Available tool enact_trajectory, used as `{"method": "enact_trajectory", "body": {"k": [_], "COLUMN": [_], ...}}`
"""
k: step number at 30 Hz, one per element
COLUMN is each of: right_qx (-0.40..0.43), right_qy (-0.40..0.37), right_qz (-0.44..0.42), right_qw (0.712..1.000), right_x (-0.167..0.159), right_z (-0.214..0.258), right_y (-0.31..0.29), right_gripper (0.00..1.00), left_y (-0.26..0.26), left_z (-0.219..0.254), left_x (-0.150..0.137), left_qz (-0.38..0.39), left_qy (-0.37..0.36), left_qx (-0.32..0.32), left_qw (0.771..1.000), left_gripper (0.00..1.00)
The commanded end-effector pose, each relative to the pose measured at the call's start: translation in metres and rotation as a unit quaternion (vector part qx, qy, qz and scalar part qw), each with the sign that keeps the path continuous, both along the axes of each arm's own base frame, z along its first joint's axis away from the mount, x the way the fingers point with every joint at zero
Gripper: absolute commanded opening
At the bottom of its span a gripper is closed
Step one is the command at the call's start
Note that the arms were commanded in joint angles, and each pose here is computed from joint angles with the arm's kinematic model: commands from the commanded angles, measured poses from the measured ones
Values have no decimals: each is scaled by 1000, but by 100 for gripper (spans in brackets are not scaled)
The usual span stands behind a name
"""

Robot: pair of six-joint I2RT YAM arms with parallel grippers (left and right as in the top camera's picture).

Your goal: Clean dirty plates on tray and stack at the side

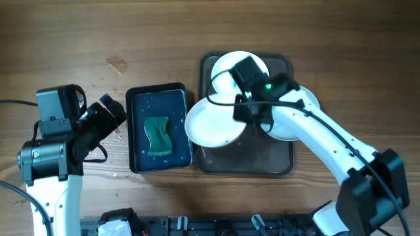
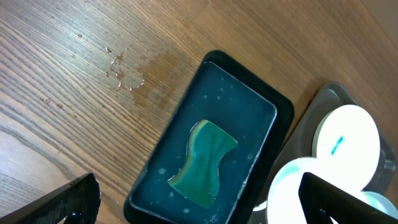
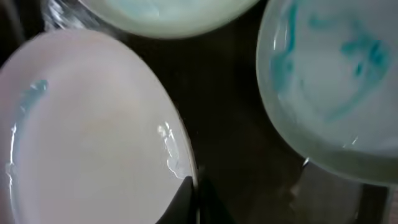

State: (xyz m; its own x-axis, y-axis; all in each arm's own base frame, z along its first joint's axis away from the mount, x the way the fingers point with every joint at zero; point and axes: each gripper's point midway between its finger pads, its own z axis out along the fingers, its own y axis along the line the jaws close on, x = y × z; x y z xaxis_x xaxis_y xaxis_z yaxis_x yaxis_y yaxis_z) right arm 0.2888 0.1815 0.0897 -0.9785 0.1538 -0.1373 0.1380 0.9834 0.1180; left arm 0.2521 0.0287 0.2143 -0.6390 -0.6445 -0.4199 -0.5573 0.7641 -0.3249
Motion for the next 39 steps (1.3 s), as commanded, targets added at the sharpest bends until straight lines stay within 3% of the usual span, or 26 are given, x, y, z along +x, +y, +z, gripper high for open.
{"method": "enact_trajectory", "body": {"k": [1, 3, 4, 7, 10, 12, 15, 17, 19, 22, 24, 26, 27, 30, 32, 37, 39], "right_qx": [46, 55, 48, 24, -22, -25, -39, -53, -118, -136, -105, -88, -82, -71, -70, -58, -59], "right_qy": [88, 116, 123, 90, -13, -65, -118, -125, -128, -111, -100, -98, -96, -108, -118, -107, -97], "right_qz": [-56, -65, -65, -17, 135, 263, 374, 390, 373, 383, 392, 373, 369, 387, 387, 392, 393], "right_qw": [993, 990, 989, 996, 990, 962, 919, 911, 911, 907, 908, 918, 921, 913, 912, 912, 912], "right_x": [-43, -58, -63, -58, -28, -13, 11, 23, 41, 45, 38, 36, 35, 36, 40, 28, 22], "right_z": [-39, -50, -52, -42, -19, -11, -20, -34, -48, -69, -77, -77, -78, -80, -81, -91, -96], "right_y": [4, 4, 1, -11, -28, -19, -3, -1, -16, -20, -11, -7, -6, 0, 2, 1, -2], "right_gripper": [4, 5, 17, 33, 39, 46, 49, 48, 44, 40, 30, 13, 13, 25, 26, 24, 17], "left_y": [2, 2, 2, 2, 2, 2, 2, 2, 2, 2, 2, 2, 2, 2, 2, 1, 1], "left_z": [4, 4, 4, 4, 4, 4, 4, 4, 4, 4, 4, 4, 4, 4, 4, 4, 4], "left_x": [2, 2, 2, 2, 2, 2, 2, 2, 2, 2, 2, 2, 2, 2, 2, 2, 2], "left_qz": [0, 0, 0, 0, 0, 0, 0, 0, 0, 0, 0, 0, 0, 1, 0, 1, 1], "left_qy": [-6, -6, -6, -6, -6, -6, -6, -6, -6, -6, -6, -6, -6, -6, -6, -6, -6], "left_qx": [1, 1, 1, 1, 1, 1, 1, 1, 1, 1, 1, 1, 1, 1, 1, 1, 1], "left_qw": [1000, 1000, 1000, 1000, 1000, 1000, 1000, 1000, 1000, 1000, 1000, 1000, 1000, 1000, 1000, 1000, 1000], "left_gripper": [100, 100, 100, 100, 100, 100, 100, 100, 100, 100, 100, 100, 100, 100, 100, 100, 100]}}
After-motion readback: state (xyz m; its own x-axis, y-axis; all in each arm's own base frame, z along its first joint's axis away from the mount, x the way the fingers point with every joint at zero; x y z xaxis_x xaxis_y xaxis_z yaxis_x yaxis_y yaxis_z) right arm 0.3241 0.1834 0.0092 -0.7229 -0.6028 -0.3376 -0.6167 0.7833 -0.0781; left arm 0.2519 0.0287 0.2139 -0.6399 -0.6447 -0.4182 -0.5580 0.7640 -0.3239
